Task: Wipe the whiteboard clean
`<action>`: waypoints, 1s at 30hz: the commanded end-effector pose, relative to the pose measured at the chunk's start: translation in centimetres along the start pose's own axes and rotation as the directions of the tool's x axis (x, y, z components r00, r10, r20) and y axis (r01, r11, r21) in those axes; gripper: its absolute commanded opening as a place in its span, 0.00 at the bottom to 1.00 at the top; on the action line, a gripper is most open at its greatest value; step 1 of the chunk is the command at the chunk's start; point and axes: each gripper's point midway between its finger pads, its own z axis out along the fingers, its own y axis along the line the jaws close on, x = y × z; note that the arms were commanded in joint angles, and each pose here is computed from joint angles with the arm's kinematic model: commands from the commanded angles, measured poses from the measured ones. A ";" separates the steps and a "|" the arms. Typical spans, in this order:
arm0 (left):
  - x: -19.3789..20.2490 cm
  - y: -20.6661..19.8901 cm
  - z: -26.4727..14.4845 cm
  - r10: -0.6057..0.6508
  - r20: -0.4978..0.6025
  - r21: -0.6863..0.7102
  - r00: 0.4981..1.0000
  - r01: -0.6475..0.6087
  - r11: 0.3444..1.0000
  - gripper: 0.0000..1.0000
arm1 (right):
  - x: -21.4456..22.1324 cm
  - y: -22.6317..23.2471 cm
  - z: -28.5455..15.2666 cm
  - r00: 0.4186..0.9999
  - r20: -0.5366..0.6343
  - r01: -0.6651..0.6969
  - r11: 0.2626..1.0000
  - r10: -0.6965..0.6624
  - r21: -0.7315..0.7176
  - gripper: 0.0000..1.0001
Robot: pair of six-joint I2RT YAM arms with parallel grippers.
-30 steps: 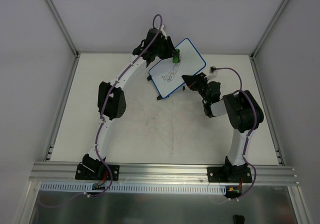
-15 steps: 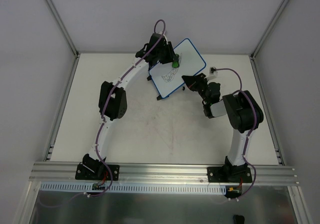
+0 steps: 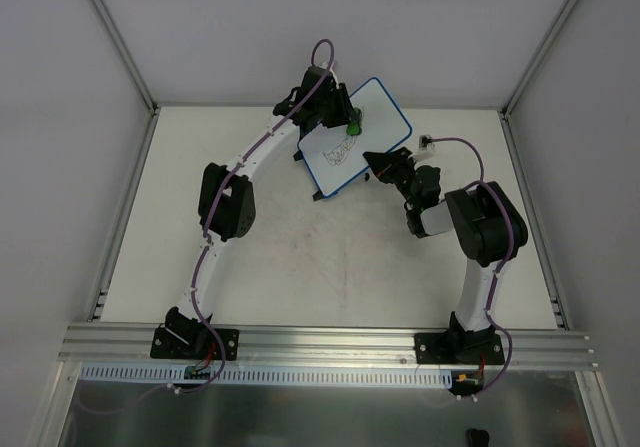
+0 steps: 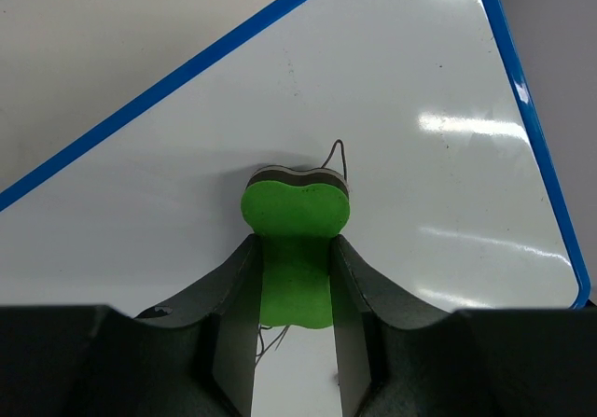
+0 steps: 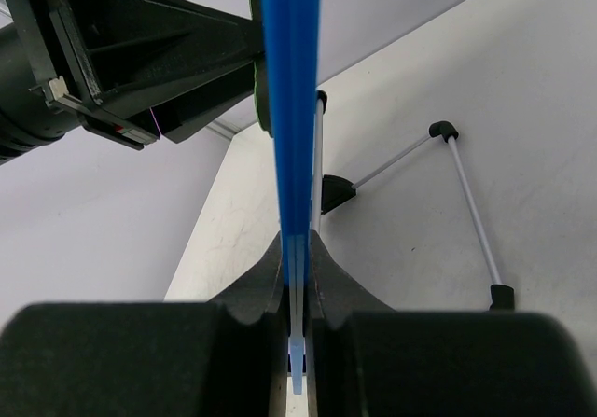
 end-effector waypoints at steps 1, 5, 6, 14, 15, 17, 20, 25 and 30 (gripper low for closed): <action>-3.4 -4.0 -2.8 0.016 0.091 0.066 0.996 -0.022 0.998 0.00 | 1.9 5.7 -0.5 0.996 -0.061 0.044 0.977 -0.058 -0.211 0.00; -3.2 -3.5 -3.3 0.012 0.092 0.037 0.996 -0.015 0.999 0.00 | 2.0 6.2 -0.7 0.996 -0.073 0.036 0.974 -0.054 -0.224 0.00; -3.2 -3.3 -3.6 0.013 0.093 0.028 0.996 -0.015 0.999 0.00 | 2.2 6.2 -0.7 0.996 -0.080 0.027 0.974 -0.046 -0.224 0.00; -4.5 -3.5 -11.8 0.011 0.152 -0.028 0.988 -0.007 1.000 0.00 | 2.1 6.2 -1.0 0.996 -0.091 -0.005 0.975 -0.015 -0.222 0.00; -4.8 -3.6 -13.0 0.016 0.169 -0.034 0.985 -0.011 0.999 0.00 | 2.1 6.1 -1.0 0.995 -0.094 -0.010 0.975 -0.011 -0.221 0.00; -5.1 -3.7 -15.7 0.018 0.202 -0.047 0.979 -0.009 0.999 0.00 | 2.1 6.1 -1.0 0.995 -0.100 -0.022 0.975 0.000 -0.220 0.00; -5.1 -4.3 -18.1 0.007 0.220 -0.033 0.975 0.000 0.999 0.00 | 2.1 6.1 -1.2 0.994 -0.109 -0.031 0.975 0.006 -0.222 0.00; -4.7 -4.2 -19.0 0.009 0.220 -0.033 0.975 -0.001 0.999 0.00 | 2.2 5.9 -1.8 0.993 -0.116 -0.032 0.976 0.007 -0.216 0.00; -4.1 -3.6 -17.6 -0.001 0.194 -0.044 0.981 0.009 0.999 0.00 | 2.2 6.2 -2.3 0.993 -0.115 -0.020 0.975 -0.006 -0.222 0.00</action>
